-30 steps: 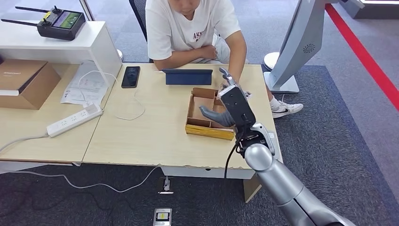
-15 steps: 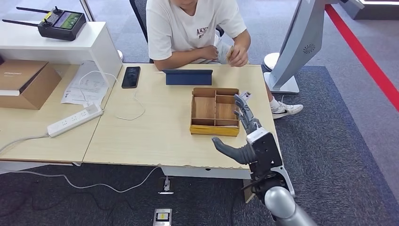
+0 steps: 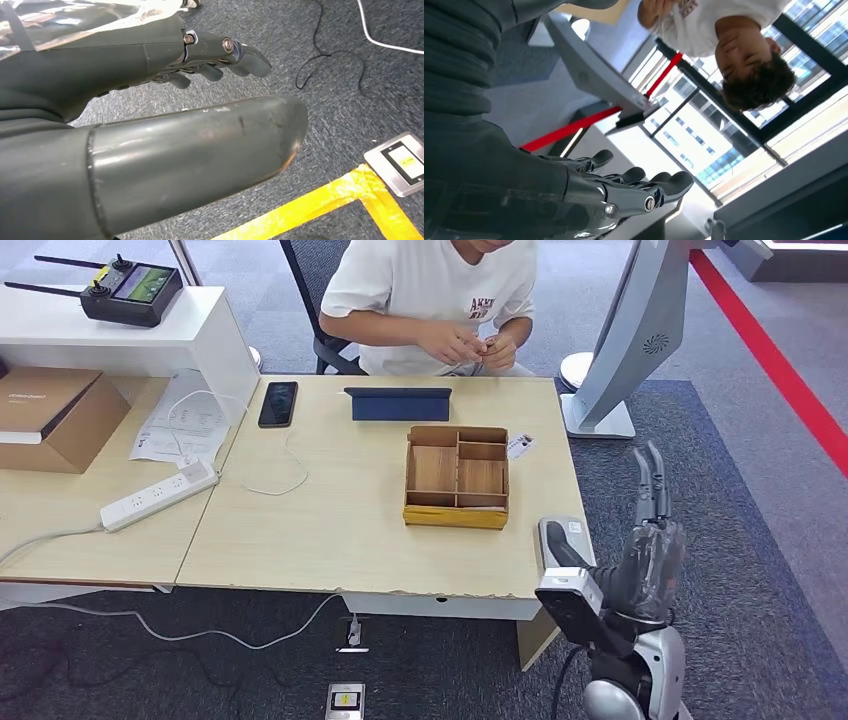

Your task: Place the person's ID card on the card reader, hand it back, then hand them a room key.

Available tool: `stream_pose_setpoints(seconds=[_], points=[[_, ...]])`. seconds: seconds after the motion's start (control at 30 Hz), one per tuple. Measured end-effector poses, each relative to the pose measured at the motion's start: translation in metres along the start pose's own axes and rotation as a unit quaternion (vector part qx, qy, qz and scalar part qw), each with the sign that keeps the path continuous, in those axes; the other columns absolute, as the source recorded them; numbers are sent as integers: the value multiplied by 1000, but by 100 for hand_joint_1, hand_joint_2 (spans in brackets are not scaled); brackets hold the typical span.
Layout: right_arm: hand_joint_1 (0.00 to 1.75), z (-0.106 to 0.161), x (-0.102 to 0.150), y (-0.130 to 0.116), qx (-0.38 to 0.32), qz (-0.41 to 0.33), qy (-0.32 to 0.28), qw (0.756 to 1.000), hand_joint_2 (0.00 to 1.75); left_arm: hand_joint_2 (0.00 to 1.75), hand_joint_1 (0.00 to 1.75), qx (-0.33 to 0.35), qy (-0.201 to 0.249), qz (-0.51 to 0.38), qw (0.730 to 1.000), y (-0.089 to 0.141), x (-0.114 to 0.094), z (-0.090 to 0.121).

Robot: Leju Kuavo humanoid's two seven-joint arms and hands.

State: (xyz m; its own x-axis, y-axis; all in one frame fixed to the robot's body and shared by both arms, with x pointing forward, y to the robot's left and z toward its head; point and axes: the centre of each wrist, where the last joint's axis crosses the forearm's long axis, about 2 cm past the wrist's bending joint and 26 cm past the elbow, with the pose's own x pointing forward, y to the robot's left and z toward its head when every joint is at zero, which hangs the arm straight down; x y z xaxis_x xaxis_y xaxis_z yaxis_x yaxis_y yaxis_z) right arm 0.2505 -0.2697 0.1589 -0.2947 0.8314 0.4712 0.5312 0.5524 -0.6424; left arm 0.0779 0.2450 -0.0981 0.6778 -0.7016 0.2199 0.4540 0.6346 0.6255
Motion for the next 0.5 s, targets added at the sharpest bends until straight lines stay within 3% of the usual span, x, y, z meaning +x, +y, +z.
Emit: stream_pose_setpoints(seconds=[0.17,0.5], points=[[0,-5,-34,-14,-38,109,23,993,175,0,0,2,2,-2,1000,-1,1,1],[0,14,-125,-36,-46,223,167,959,175,0,0,4,18,10,1000,-3,2,2]])
